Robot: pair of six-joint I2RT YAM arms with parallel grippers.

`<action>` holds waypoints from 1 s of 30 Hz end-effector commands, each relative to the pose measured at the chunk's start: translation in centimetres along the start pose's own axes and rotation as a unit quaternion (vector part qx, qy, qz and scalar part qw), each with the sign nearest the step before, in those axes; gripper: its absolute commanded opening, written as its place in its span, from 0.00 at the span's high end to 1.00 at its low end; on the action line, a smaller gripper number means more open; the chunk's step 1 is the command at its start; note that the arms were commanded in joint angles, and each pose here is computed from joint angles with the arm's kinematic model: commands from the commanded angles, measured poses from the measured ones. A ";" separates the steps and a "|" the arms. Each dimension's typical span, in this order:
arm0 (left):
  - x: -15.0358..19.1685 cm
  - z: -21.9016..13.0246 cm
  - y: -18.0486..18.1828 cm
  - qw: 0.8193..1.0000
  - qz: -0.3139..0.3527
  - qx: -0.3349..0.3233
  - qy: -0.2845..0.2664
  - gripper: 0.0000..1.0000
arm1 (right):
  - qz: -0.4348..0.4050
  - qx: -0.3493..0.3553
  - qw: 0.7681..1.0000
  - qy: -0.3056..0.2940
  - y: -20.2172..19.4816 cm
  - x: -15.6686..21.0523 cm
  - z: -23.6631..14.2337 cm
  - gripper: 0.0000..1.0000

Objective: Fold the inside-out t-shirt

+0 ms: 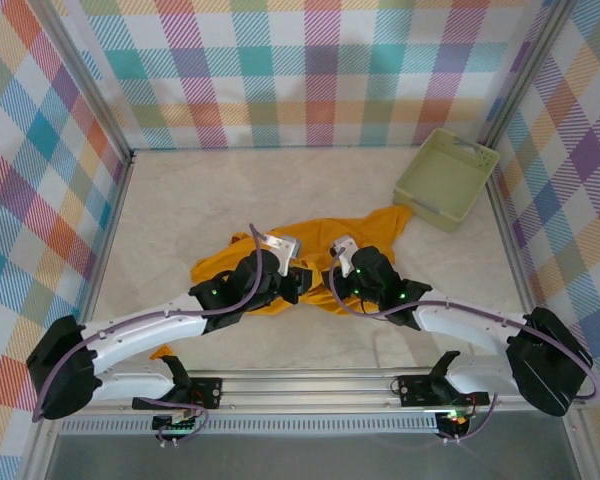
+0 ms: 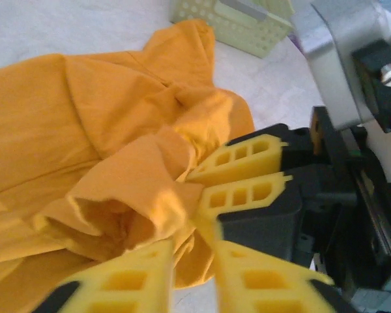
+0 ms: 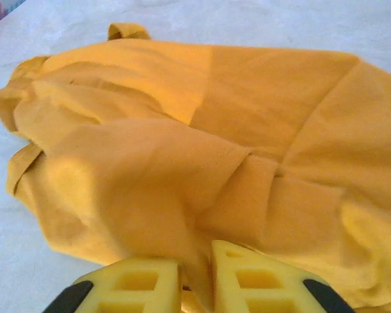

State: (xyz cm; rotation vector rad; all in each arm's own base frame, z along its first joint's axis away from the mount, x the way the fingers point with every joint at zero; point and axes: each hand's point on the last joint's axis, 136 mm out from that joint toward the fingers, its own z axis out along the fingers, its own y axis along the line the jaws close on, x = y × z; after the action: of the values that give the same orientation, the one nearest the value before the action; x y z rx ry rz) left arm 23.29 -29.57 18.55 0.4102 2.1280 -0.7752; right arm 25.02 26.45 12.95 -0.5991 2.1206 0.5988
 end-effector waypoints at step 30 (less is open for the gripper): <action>8.3 -9.2 29.5 0.846 -0.405 -0.346 0.003 0.40 | 0.048 0.030 0.993 0.100 0.5 -1.0 1.0 0.33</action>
State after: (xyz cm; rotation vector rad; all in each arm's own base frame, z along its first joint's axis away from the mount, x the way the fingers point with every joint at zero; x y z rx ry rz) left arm 27.74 -0.72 5.25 -0.9230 2.4040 -0.2859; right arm 25.43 26.64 12.44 -0.5327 2.3676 0.5258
